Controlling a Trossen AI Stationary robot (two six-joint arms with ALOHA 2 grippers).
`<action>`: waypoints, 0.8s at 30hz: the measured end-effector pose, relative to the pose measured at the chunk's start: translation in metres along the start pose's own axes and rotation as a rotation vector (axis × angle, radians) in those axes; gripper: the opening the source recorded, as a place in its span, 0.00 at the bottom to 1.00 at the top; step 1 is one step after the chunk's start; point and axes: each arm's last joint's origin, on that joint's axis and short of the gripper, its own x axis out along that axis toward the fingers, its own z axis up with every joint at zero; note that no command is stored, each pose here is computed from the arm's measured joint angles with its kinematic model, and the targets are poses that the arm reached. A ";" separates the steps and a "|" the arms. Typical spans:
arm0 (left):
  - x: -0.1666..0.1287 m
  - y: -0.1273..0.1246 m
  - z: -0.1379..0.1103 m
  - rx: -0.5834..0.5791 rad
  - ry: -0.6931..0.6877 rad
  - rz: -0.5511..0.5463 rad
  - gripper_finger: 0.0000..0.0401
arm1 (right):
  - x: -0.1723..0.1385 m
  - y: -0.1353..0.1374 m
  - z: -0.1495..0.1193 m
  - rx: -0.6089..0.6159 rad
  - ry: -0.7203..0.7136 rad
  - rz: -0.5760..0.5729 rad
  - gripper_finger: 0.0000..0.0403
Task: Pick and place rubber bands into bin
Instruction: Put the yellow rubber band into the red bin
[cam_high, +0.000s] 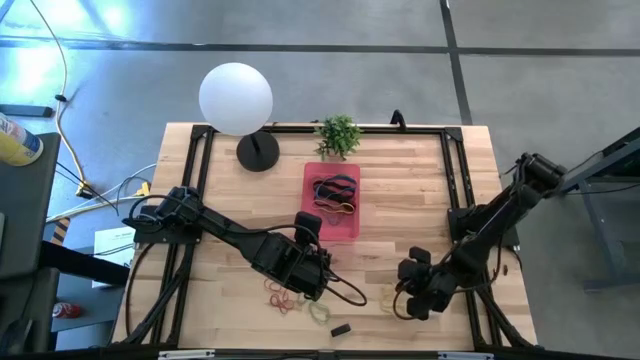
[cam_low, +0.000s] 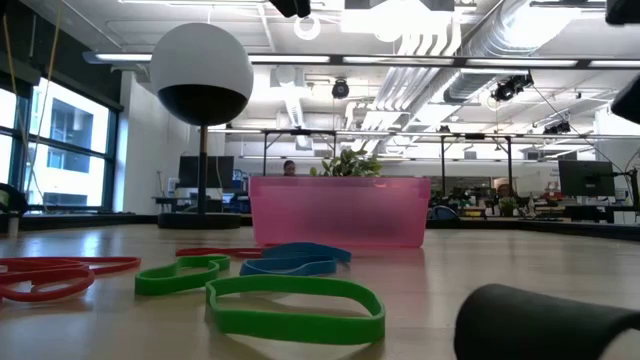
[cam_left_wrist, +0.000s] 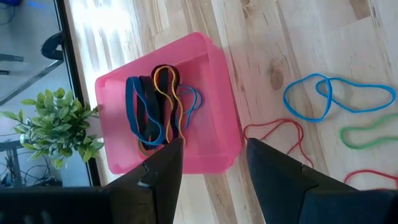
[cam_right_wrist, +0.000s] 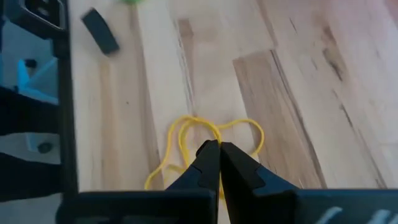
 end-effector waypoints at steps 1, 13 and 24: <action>0.000 0.000 0.000 0.000 0.000 0.000 0.41 | -0.002 0.000 0.001 -0.003 -0.012 0.004 0.00; 0.000 0.000 0.002 -0.016 -0.021 0.010 0.41 | -0.030 -0.005 0.018 -0.011 -0.259 -0.026 0.00; 0.000 0.000 0.005 -0.039 -0.044 0.008 0.41 | -0.044 -0.027 0.062 -0.107 -0.465 -0.119 0.00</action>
